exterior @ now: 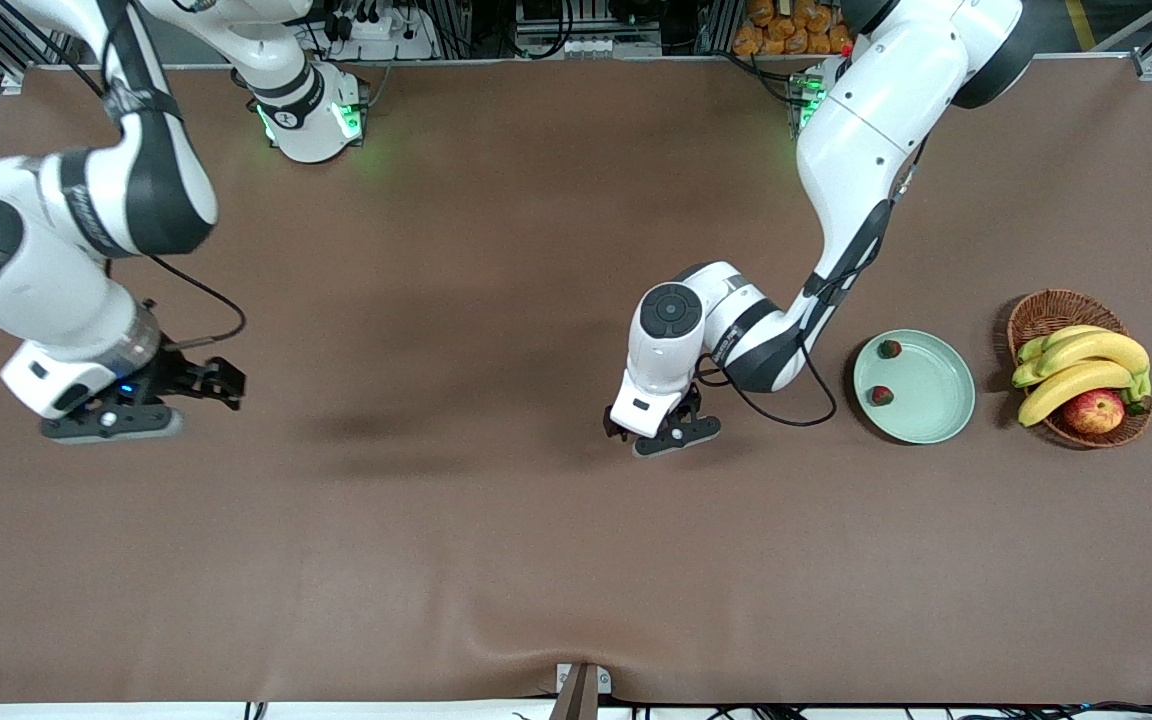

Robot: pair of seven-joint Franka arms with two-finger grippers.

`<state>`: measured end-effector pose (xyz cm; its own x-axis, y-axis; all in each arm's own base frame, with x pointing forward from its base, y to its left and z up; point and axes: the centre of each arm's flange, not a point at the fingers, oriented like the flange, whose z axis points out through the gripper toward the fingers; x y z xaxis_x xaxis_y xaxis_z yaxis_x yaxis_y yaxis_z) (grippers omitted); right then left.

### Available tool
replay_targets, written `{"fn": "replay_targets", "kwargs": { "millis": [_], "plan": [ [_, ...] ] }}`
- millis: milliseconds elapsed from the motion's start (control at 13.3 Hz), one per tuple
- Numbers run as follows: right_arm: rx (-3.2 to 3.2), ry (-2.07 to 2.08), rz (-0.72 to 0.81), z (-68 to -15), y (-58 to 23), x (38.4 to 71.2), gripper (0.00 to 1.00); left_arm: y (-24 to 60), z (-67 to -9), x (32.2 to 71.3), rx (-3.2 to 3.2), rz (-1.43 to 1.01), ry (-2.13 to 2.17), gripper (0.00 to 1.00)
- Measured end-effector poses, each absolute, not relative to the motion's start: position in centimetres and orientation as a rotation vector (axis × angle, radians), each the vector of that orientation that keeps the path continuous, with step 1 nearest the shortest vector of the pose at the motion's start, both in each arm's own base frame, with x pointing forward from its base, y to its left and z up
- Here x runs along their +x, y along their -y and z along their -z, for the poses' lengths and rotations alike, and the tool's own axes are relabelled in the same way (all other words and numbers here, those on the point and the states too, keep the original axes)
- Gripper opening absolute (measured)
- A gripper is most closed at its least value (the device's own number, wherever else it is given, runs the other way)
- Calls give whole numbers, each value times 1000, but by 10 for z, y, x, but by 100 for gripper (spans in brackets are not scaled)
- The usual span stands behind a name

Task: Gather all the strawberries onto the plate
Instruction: 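Grasp the third strawberry with the left gripper while the right gripper withdraws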

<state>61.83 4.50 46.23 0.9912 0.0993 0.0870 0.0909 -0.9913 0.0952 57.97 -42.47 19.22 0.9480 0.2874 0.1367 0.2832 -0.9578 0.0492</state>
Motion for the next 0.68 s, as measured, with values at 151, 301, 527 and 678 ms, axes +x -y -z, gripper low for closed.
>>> {"fn": "replay_targets", "kwargs": {
  "millis": [151,301,527,678],
  "plan": [
    [3072,-126,-92,-485,-14,606,100,428,-185,575,3078,-208,-439,91],
    [3124,-108,-25,-507,23,594,100,434,-181,570,3082,-198,-424,85],
    [3154,-78,79,-543,45,580,100,438,-180,567,3084,-195,-414,68],
    [3159,-72,122,-567,47,571,100,438,-180,567,3084,-195,-414,59]
  ]
}}
